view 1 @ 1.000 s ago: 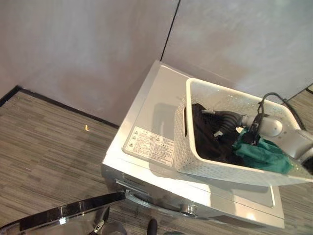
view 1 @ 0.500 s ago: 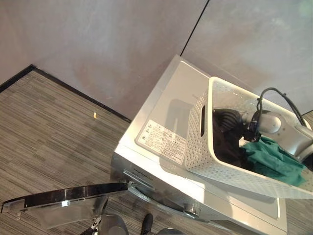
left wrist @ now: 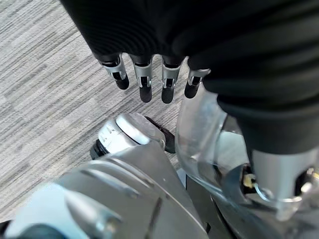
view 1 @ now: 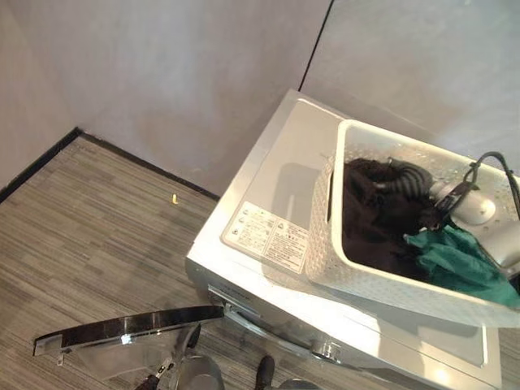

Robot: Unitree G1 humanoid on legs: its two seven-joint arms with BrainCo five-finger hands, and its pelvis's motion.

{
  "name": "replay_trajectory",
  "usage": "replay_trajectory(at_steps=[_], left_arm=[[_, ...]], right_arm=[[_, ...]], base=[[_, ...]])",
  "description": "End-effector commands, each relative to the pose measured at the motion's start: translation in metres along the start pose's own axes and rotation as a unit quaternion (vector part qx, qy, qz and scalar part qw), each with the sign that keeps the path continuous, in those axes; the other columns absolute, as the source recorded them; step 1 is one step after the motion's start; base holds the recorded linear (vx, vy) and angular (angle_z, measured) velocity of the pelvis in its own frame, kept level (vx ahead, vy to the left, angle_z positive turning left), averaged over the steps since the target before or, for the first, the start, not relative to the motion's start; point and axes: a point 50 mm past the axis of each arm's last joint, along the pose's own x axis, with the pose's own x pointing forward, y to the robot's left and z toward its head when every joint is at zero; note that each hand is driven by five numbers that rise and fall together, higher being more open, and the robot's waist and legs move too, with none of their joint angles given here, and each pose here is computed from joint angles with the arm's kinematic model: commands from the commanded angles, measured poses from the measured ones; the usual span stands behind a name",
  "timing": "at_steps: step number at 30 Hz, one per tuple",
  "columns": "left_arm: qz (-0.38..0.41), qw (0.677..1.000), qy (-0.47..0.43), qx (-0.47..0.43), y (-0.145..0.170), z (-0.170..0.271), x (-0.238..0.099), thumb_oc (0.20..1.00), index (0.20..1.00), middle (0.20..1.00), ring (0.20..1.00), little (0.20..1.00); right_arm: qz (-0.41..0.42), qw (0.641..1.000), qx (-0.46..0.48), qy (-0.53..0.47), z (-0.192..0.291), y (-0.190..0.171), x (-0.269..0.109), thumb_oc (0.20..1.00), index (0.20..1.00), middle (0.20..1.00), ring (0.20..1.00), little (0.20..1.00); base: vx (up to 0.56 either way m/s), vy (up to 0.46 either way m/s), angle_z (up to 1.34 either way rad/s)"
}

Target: Grab the laundry basket,head to the washer,open it,put in the laundry and shut it.

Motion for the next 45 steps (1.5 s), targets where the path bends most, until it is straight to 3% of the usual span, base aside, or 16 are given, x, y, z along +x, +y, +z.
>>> replay_trajectory(at_steps=[1,6,10,18,25,32,36,45], left_arm=[[0.024,0.999,0.024,0.014,0.006,-0.009,-0.001,1.000,1.000,1.000,1.000,1.000],[0.036,0.999,0.025,0.009,0.007,-0.011,-0.001,1.000,1.000,1.000,1.000,1.000],[0.027,0.999,-0.020,0.008,-0.005,0.012,0.003,1.000,1.000,1.000,1.000,1.000],[0.002,0.997,-0.027,0.067,-0.013,0.013,0.003,1.000,1.000,1.000,1.000,1.000],[-0.032,0.989,-0.032,0.139,-0.034,0.021,0.006,1.000,1.000,1.000,1.000,1.000],[-0.023,0.984,-0.011,0.174,-0.025,0.012,0.005,1.000,1.000,1.000,1.000,1.000],[0.011,0.986,0.002,0.165,-0.007,0.011,0.004,1.000,1.000,1.000,1.000,1.000],[-0.011,0.971,-0.045,0.235,-0.016,0.027,0.004,1.000,1.000,1.000,1.000,1.000]], right_arm=[[-0.182,0.976,0.049,-0.111,0.039,-0.058,-0.005,0.200,0.200,0.200,0.200,0.200],[-0.278,0.935,0.067,-0.209,0.079,-0.086,-0.012,0.200,0.200,0.200,0.200,0.200],[-0.323,0.917,0.046,-0.231,0.095,-0.101,-0.019,0.200,0.200,0.200,0.200,0.200],[-0.330,0.919,0.055,-0.210,0.092,-0.106,-0.007,0.200,0.200,0.200,0.200,0.200],[-0.388,0.905,0.049,-0.166,0.079,-0.136,-0.019,0.200,0.200,0.200,0.200,0.200],[-0.401,0.906,0.028,-0.135,0.075,-0.141,-0.015,0.200,0.200,0.200,0.200,0.200],[-0.440,0.880,0.063,-0.170,0.116,-0.158,0.007,0.200,0.200,0.200,0.200,0.200],[-0.496,0.841,0.054,-0.212,0.167,-0.182,0.009,0.200,0.200,0.200,0.200,0.200]], base=[[-0.04,-0.138,0.02],[-0.08,-0.143,0.12],[-0.24,-0.069,0.32],[-0.18,0.104,0.03],[-0.21,0.303,0.41],[-0.22,0.243,-0.09],[-0.38,0.138,-0.72],[-0.19,-0.110,-0.31]])
